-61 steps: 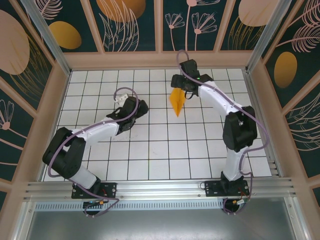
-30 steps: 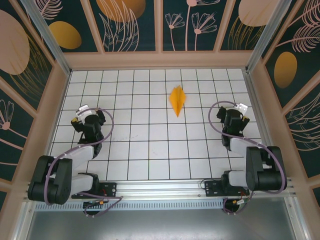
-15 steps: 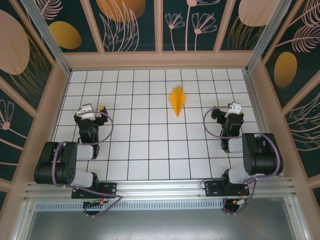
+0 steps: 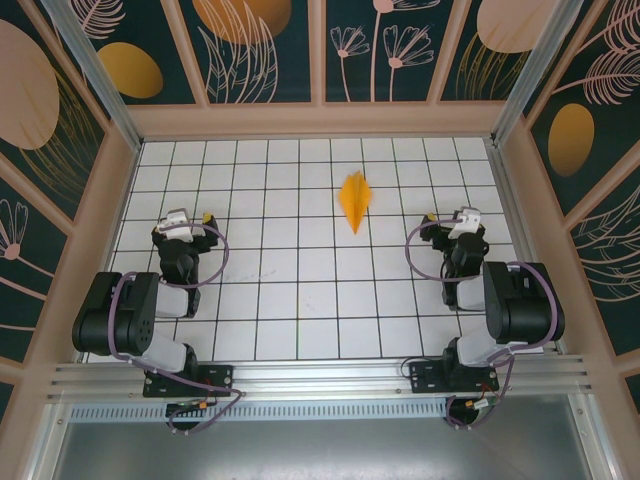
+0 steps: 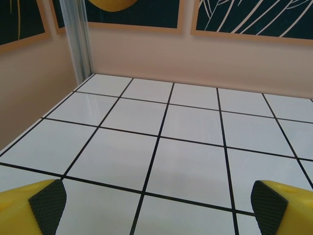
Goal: Fold a paper plane with a square sheet of paper (pick it up from the middle)
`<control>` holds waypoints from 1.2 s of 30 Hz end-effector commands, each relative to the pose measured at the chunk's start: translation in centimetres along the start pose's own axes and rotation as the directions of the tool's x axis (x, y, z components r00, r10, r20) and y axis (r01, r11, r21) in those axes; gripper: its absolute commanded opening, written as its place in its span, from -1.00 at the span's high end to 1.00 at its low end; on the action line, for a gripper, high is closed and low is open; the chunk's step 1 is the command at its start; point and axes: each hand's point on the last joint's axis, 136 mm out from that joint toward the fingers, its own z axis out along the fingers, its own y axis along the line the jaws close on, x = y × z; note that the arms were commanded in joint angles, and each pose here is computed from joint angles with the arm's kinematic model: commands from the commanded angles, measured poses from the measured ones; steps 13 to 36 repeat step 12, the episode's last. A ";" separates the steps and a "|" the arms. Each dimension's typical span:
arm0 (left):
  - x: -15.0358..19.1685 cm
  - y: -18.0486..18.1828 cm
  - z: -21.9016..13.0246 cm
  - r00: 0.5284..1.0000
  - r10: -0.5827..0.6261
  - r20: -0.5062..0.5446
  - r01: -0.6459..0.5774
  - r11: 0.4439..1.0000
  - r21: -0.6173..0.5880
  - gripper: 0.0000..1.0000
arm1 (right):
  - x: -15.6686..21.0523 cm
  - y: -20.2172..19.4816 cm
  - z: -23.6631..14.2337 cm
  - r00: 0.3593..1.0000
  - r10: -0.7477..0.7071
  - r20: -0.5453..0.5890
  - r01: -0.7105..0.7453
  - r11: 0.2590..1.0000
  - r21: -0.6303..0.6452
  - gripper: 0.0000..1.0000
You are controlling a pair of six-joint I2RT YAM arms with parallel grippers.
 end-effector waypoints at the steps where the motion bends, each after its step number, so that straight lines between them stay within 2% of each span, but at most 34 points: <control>1: -1.3 -0.2 0.1 0.999 0.005 0.052 -0.006 1.000 0.017 -0.97 | -1.1 0.2 0.0 0.999 -0.006 0.048 0.007 1.000 -0.022 -0.98; 36: -1.3 -0.3 0.2 0.999 0.005 0.047 -0.006 1.000 0.019 -0.97 | -1.1 0.2 -0.1 0.999 -0.005 0.048 0.006 1.000 -0.021 -0.98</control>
